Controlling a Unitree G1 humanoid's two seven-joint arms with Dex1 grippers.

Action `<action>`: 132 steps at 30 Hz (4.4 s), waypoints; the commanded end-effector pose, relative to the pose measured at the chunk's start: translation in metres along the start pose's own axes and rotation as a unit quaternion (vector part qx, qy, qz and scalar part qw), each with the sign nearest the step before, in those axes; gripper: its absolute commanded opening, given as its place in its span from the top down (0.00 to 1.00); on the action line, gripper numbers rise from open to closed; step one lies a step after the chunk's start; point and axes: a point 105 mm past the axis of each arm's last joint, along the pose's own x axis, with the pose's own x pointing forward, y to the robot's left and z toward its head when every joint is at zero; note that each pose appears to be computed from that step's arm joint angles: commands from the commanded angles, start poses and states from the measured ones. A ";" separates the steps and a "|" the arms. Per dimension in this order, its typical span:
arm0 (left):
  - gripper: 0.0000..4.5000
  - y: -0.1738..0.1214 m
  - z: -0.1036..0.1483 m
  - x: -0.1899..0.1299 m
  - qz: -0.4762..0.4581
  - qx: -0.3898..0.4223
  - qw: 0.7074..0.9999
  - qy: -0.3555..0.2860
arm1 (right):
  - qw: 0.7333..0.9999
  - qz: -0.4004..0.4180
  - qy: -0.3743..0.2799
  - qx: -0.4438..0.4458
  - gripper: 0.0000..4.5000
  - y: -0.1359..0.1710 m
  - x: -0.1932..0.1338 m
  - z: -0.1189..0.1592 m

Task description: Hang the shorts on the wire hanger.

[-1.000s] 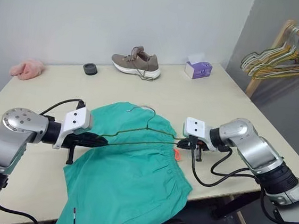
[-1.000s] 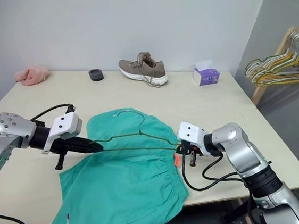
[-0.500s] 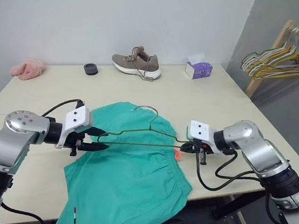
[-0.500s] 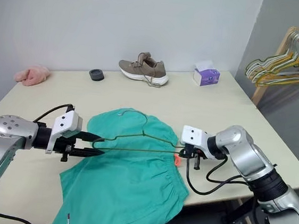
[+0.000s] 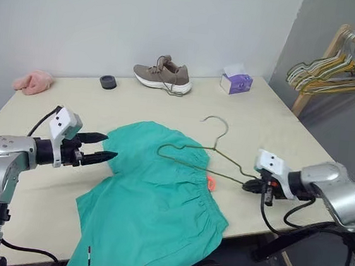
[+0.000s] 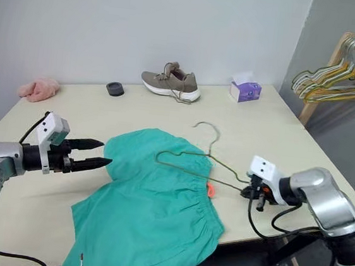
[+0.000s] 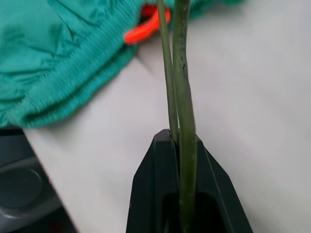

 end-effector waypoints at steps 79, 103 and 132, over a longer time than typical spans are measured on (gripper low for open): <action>0.02 -0.002 0.004 0.007 0.011 0.091 0.996 0.002 | 0.909 0.129 -0.030 0.395 1.00 0.032 0.032 0.011; 0.02 -0.010 0.054 0.014 -0.035 0.214 0.976 -0.003 | 0.971 -0.041 -0.052 -0.228 1.00 0.012 0.031 0.091; 1.00 -0.037 0.031 0.044 -0.130 0.206 0.970 0.014 | 0.941 0.009 -0.094 -0.325 1.00 0.042 0.022 0.112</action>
